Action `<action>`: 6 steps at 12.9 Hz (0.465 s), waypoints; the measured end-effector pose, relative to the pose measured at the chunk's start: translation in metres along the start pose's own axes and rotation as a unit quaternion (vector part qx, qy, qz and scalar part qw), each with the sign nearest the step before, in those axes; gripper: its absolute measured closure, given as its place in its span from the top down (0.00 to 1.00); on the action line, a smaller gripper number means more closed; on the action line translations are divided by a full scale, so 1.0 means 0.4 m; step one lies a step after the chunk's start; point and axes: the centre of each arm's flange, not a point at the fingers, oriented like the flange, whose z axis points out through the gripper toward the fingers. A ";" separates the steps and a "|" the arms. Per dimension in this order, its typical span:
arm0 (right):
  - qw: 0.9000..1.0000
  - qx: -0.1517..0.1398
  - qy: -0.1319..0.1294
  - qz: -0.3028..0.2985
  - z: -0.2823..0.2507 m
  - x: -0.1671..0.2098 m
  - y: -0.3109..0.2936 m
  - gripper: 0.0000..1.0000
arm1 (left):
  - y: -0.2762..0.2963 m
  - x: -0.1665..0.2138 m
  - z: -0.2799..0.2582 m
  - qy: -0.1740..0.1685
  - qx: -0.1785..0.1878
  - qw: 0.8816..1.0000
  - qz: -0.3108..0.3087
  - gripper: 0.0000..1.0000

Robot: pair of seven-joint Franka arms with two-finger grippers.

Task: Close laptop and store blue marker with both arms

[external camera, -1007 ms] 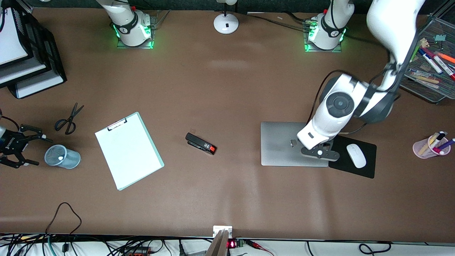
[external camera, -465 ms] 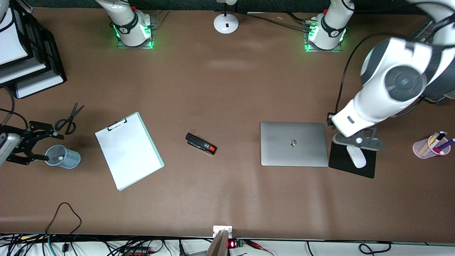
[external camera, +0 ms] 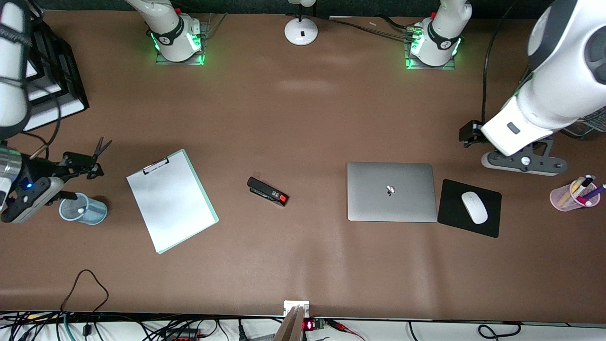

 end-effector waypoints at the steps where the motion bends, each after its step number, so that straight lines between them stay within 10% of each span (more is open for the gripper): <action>1: 0.999 -0.014 -0.020 0.031 -0.015 0.009 -0.044 1.00 | -0.034 -0.008 0.001 -0.003 -0.013 1.000 -0.004 1.00; 6: 0.983 -0.079 -0.071 0.149 -0.065 0.025 -0.230 1.00 | -0.216 -0.096 0.014 0.064 -0.030 0.997 -0.001 1.00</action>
